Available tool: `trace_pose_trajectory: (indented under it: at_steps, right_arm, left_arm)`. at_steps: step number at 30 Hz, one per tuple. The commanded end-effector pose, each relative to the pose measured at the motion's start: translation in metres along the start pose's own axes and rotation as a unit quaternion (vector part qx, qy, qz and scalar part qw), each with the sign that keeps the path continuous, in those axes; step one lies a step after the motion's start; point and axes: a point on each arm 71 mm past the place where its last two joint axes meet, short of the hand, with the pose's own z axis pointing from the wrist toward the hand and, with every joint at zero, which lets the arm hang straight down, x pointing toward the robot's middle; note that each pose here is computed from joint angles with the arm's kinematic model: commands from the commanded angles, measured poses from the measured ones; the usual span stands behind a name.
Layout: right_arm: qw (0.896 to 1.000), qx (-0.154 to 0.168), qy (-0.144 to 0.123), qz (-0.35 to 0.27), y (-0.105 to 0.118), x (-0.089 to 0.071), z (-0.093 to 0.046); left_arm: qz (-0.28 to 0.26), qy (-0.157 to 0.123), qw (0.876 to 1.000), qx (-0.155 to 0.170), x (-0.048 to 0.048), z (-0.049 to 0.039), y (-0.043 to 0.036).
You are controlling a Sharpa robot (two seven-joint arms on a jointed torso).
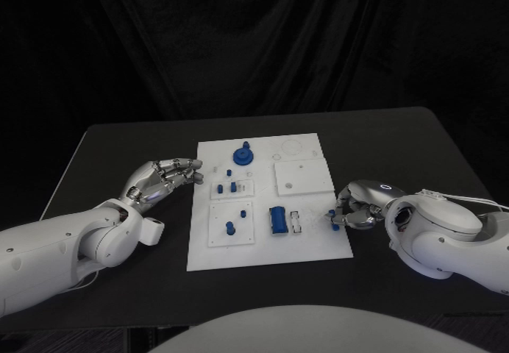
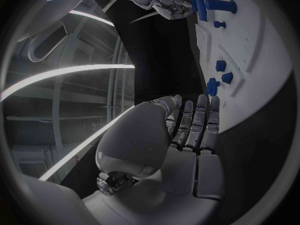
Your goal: Assemble the parts on the task board
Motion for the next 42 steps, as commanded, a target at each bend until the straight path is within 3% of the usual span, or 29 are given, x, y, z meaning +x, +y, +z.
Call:
trace_pose_trajectory:
  at_steps: [1,29,42]
  right_arm:
    - [1.000,0.015,0.014,-0.011,-0.002,0.005,0.001]
    - [0.997,0.024,0.057,-0.040,0.002,0.023,0.013]
    - [0.993,0.009,0.041,-0.112,0.010,0.025,0.018]
  left_arm:
    - [-0.007,0.006,1.000,0.027,0.0017,-0.0001,-0.0034]
    - [-0.010,0.010,1.000,0.023,0.0038,0.0006,-0.0013]
    - [-0.012,0.012,1.000,0.021,0.0049,0.0005,-0.0006]
